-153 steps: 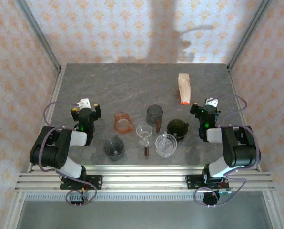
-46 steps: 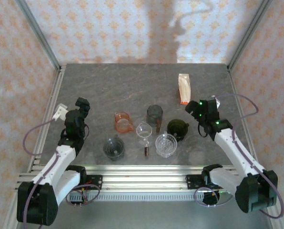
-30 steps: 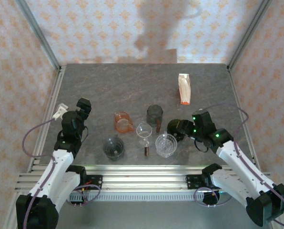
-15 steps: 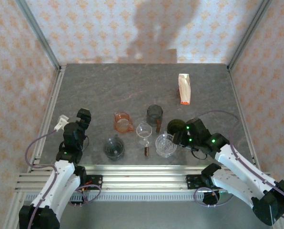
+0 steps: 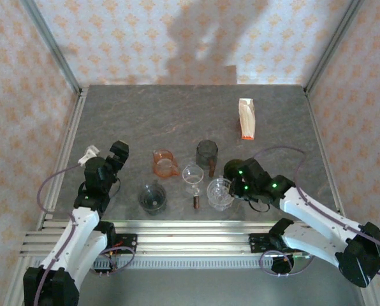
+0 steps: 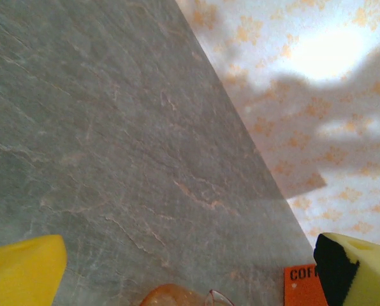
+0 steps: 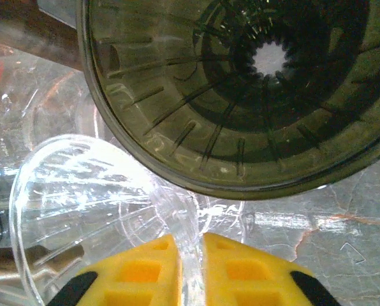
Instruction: Place the coffee filter in the dripper
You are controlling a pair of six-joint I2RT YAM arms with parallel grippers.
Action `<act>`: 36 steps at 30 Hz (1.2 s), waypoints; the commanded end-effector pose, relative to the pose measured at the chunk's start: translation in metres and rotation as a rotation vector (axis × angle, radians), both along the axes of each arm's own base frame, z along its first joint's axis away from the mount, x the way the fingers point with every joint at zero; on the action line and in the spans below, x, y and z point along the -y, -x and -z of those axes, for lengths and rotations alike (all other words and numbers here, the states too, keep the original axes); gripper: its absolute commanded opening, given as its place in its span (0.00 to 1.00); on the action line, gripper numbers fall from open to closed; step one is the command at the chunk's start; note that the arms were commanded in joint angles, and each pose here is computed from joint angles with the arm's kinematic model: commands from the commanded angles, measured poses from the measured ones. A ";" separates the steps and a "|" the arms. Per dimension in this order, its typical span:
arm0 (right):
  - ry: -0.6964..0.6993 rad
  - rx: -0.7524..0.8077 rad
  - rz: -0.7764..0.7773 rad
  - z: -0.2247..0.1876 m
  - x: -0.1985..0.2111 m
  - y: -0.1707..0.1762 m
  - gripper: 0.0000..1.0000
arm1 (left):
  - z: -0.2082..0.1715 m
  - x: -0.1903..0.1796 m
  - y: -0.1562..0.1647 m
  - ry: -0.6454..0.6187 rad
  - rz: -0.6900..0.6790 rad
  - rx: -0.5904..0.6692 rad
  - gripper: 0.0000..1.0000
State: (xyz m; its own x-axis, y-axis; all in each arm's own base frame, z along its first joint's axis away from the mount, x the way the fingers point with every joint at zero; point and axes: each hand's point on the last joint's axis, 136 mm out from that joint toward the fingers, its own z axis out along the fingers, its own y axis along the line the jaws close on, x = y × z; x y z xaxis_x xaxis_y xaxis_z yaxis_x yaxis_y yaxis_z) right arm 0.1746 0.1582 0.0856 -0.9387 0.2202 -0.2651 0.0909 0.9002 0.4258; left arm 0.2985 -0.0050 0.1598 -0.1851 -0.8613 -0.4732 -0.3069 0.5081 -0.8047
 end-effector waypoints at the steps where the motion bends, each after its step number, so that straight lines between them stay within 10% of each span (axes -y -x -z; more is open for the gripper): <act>1: 0.025 0.013 0.003 0.000 0.003 -0.002 0.06 | -0.009 0.015 -0.004 -0.006 0.100 -0.018 1.00; 24: -0.121 0.204 -0.104 -0.151 -0.023 -0.017 0.00 | -0.031 0.064 0.023 -0.071 0.313 -0.028 1.00; 36: -0.133 0.179 -0.240 -0.150 -0.100 -0.049 0.00 | -0.024 0.057 0.033 -0.085 0.288 -0.033 1.00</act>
